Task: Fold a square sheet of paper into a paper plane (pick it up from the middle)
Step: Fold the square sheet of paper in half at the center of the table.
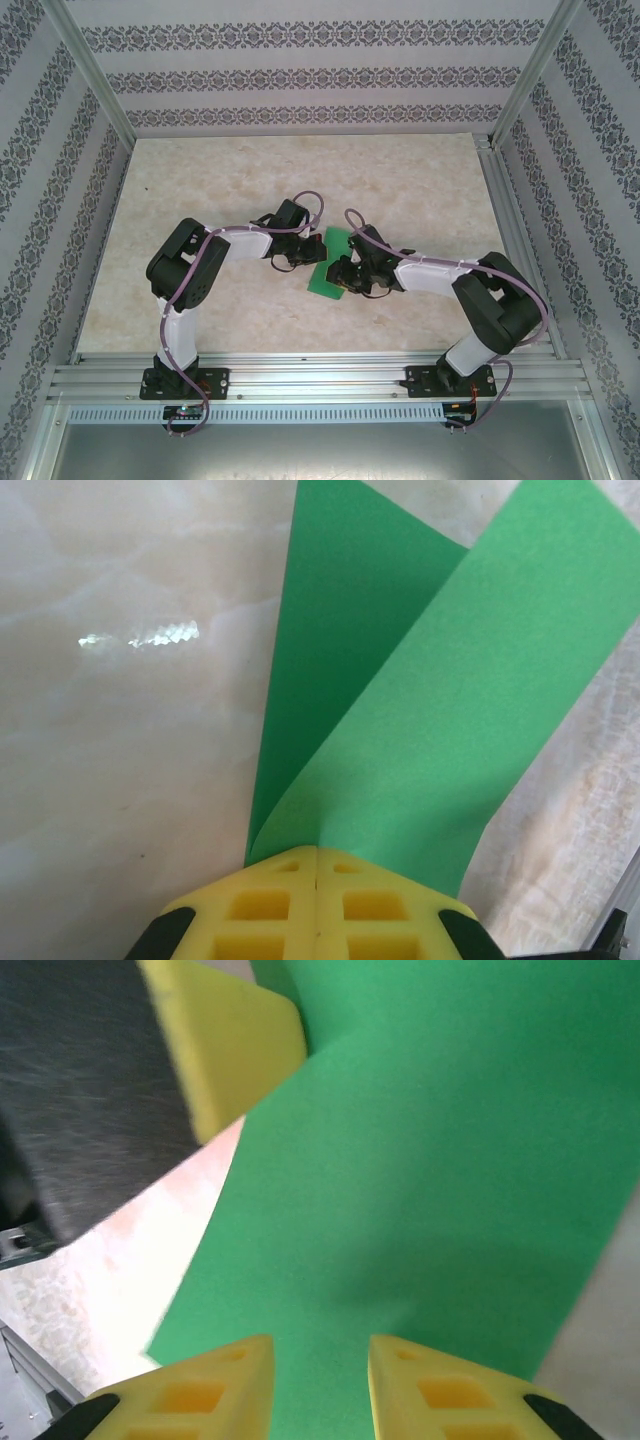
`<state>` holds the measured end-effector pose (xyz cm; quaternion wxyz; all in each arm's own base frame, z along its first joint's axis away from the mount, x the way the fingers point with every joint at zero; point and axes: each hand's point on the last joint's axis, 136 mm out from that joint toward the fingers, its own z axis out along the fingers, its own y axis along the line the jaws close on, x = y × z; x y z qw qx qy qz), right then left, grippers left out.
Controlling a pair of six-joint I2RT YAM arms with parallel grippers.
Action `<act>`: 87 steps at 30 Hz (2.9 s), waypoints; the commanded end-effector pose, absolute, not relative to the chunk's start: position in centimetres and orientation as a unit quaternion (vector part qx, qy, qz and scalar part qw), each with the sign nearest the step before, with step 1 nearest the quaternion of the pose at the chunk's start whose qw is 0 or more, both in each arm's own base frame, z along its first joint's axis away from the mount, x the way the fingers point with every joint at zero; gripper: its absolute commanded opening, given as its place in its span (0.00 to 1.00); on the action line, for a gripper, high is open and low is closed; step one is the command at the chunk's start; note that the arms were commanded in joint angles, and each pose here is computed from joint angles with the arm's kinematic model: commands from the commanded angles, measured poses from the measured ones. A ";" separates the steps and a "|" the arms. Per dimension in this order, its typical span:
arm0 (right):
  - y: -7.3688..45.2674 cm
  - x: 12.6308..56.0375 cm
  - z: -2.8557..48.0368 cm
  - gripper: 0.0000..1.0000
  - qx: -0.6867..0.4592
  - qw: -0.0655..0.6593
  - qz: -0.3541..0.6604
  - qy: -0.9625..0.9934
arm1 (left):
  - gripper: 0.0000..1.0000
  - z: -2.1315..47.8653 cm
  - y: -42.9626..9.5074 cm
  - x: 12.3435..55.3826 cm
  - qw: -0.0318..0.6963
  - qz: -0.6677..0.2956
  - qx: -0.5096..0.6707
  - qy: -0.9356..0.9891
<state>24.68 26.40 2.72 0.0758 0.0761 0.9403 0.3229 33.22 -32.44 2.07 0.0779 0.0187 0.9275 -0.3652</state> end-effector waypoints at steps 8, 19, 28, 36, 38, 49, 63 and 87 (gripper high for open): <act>25.8 23.6 1.1 0.31 0.080 0.063 0.305 0.947 | 0.04 -0.1 -31.8 31.5 0.049 -0.328 0.026 0.943; 27.0 23.1 4.0 0.32 0.065 0.080 0.352 0.930 | 0.04 0.0 -32.0 31.5 0.049 -0.328 0.029 0.943; 25.0 20.8 -0.3 0.31 0.079 0.040 0.284 0.955 | 0.04 0.0 -32.0 31.5 0.049 -0.328 0.029 0.943; 26.7 21.8 4.0 0.32 0.052 0.074 0.327 0.941 | 0.04 0.1 -32.0 31.6 0.050 -0.328 0.029 0.943; 26.6 21.6 3.6 0.32 0.056 0.072 0.328 0.940 | 0.04 0.1 -32.1 31.6 0.051 -0.329 0.030 0.943; 25.0 19.7 -1.2 0.31 0.087 0.031 0.301 0.949 | 0.04 0.1 -32.3 31.5 0.048 -0.328 0.032 0.943; 25.0 26.4 6.7 0.32 0.075 0.131 0.369 0.917 | 0.04 0.3 -32.3 31.6 0.050 -0.328 0.033 0.943; 23.8 28.9 5.4 0.32 0.084 0.133 0.325 0.933 | 0.04 0.2 -32.3 31.4 0.047 -0.325 0.037 0.944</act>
